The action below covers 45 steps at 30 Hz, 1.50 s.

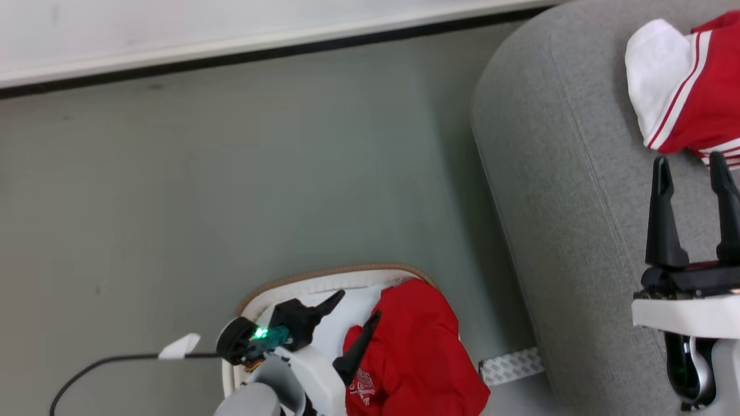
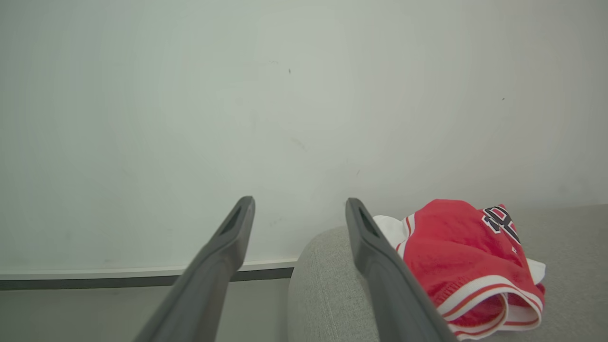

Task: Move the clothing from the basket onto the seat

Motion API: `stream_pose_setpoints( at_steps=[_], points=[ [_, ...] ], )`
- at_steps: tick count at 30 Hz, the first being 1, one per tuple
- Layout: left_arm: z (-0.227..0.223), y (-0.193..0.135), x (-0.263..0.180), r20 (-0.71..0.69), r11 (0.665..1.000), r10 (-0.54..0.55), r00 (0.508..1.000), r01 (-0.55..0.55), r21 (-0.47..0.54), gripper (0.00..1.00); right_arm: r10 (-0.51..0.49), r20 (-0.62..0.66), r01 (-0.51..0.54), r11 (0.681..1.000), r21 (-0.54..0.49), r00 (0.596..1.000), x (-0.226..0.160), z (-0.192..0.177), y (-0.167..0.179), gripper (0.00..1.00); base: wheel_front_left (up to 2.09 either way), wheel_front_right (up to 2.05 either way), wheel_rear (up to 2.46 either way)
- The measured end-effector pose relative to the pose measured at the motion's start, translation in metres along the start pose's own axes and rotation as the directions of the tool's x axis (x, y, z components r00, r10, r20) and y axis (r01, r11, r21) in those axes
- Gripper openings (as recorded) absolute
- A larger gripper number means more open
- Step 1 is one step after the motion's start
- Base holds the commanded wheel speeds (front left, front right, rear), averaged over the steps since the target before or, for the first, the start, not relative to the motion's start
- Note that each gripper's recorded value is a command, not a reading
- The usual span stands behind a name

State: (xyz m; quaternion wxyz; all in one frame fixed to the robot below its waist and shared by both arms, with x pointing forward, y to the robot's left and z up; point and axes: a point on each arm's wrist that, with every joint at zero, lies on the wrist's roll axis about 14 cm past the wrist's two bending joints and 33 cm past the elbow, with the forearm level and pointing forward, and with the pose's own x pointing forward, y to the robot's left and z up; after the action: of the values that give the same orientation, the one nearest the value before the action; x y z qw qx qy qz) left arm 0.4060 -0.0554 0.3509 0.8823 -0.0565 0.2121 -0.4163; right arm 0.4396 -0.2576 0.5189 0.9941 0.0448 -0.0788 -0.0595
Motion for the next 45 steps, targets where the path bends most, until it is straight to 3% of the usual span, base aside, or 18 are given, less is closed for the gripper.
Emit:
stream_pose_setpoints(
  at_steps=[12, 20, 39, 45],
  points=[
    [-0.088, 0.0, 0.033, -0.295, 0.984, -0.173, 0.94, 0.176, -0.015, 1.0, 0.056, 0.081, -0.052, 0.997, -0.055, 0.995, 0.061, 0.001, 0.014, 1.0, 0.0, 0.0, 0.0],
    [-0.151, 0.009, 0.044, -0.45, 0.97, -0.239, 0.861, 0.233, -0.069, 1.0, 0.114, 0.097, -0.105, 0.99, -0.097, 0.989, 0.099, -0.015, 0.027, 1.0, 0.0, 0.0, 0.0],
    [-0.242, 0.006, 0.057, -0.653, 0.937, -0.331, 0.682, 0.317, -0.144, 1.0, 0.126, 0.093, -0.115, 0.987, -0.115, 0.988, 0.139, -0.042, 0.019, 1.0, 0.0, 0.0, 0.0],
    [-0.245, 0.013, 0.062, -0.675, 0.939, -0.32, 0.665, 0.316, -0.134, 1.0, 0.124, 0.06, -0.117, 0.987, -0.106, 0.99, 0.134, -0.057, 0.019, 1.0, 0.0, 0.0, 0.0]
  ],
)
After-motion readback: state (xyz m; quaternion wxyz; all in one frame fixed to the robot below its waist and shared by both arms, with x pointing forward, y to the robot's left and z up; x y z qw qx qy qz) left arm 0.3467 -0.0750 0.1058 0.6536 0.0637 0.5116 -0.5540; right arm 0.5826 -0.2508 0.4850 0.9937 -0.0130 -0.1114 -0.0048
